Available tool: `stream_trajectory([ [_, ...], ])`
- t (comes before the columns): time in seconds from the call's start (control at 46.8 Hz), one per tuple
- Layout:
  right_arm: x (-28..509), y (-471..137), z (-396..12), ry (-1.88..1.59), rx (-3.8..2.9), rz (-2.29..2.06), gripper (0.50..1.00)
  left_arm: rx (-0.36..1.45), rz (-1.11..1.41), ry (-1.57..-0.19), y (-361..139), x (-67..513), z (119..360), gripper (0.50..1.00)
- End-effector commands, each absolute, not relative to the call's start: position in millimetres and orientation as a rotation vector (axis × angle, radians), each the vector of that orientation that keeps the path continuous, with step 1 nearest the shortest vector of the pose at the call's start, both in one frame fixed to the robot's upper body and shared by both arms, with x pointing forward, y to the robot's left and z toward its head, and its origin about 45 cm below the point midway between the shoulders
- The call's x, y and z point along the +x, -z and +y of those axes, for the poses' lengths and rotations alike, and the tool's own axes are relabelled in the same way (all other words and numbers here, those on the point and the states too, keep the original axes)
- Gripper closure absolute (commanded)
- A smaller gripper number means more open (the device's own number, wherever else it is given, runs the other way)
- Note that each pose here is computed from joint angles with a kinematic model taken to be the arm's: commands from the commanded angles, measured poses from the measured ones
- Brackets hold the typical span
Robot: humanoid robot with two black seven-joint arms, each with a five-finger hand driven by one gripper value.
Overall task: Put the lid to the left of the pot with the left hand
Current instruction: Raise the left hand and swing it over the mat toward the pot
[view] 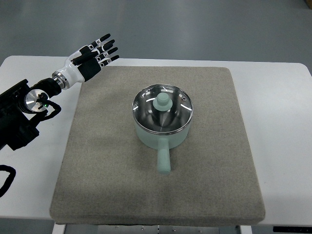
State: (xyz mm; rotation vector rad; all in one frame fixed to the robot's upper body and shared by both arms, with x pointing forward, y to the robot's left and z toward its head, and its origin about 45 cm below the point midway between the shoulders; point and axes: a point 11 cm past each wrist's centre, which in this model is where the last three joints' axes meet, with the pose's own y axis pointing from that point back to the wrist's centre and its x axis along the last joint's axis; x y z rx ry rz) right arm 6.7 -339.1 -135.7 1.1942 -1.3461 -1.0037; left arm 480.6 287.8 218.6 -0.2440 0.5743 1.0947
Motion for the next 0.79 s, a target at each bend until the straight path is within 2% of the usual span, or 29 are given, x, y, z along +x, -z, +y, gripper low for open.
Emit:
stream_trajectory([
  [0.0, 6.7, 135.7, -339.1, 1.004, 1.194, -1.346, 0.579, -0.246, 0.573, -1.093, -219.2, 480.7, 287.6, 0.504],
  [0.555, 6.7, 135.7, -339.1, 1.004, 1.194, -1.346, 0.579, -0.241, 0.546, -1.117, -226.8, 484.7, 299.7, 0.504],
  [0.769, 6.7, 135.7, -339.1, 1.004, 1.194, -1.346, 0.579, -0.199, 0.492, -1.077, -232.1, 483.8, 296.7, 0.504],
])
